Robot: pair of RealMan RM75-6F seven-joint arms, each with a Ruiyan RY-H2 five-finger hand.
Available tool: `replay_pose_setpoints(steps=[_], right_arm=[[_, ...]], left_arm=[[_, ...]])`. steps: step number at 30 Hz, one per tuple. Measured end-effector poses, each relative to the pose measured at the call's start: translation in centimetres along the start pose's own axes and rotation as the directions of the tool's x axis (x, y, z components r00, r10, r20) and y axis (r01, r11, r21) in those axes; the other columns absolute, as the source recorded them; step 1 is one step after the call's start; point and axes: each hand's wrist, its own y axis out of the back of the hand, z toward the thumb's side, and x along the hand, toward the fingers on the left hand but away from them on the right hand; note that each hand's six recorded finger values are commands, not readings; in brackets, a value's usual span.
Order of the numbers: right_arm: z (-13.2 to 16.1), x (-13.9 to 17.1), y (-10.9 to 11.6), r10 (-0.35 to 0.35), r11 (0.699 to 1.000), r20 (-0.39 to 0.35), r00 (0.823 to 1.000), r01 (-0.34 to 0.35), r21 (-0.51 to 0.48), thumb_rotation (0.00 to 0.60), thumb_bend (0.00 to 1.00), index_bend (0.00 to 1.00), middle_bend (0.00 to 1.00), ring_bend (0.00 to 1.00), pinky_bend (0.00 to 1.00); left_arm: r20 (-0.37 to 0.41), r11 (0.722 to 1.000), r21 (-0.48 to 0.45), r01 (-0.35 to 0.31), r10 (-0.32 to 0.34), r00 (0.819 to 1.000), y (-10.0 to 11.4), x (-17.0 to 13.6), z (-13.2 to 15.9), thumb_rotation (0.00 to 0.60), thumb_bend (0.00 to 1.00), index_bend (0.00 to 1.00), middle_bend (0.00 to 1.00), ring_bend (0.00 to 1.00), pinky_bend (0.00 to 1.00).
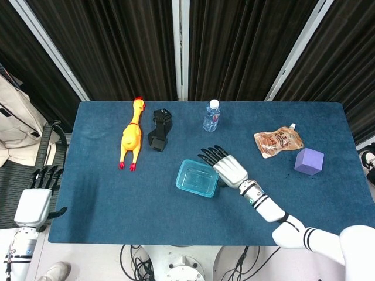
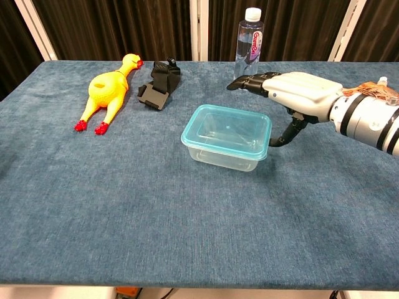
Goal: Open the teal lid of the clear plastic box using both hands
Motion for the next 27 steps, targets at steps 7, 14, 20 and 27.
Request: replay_pose_setpoints(steps=[7,14,20,27], right_arm=[[-0.2,1.8,1.0,-0.014,1.000,0.004,1.000,0.014,-0.002,0.600,0.13,0.00,0.00,0.00,0.00],[-1.4,7.1,4.8,-0.117,0.993,0.047,0.992,0.118,-0.025,0.600,0.13,0.00,0.00,0.00,0.00],[-2.7,12.8,8.6,-0.224,0.974,0.121,0.967,0.225,0.003,0.600,0.13,0.00,0.00,0.00,0.00],[-4.1,15.4,8.6,-0.222,0.974,0.182,0.958,0.226,-0.005,0.600,0.14,0.00,0.00,0.00,0.00]], left_arm=[[0.192,1.000,0.021,0.022,-0.026,0.981,0.6,3.3,4.5,0.600,0.00,0.10,0.03,0.00,0.00],[0.446,0.996,0.054,0.072,-0.089,0.891,0.7,7.1,12.5,0.600,0.00,0.10,0.03,0.00,0.00],[0.602,0.983,0.115,0.141,-0.182,0.778,-0.1,10.2,20.1,0.600,0.00,0.08,0.02,0.00,0.00],[0.648,0.962,0.158,0.224,-0.272,0.711,-0.6,13.2,27.0,0.600,0.00,0.05,0.00,0.00,0.00]])
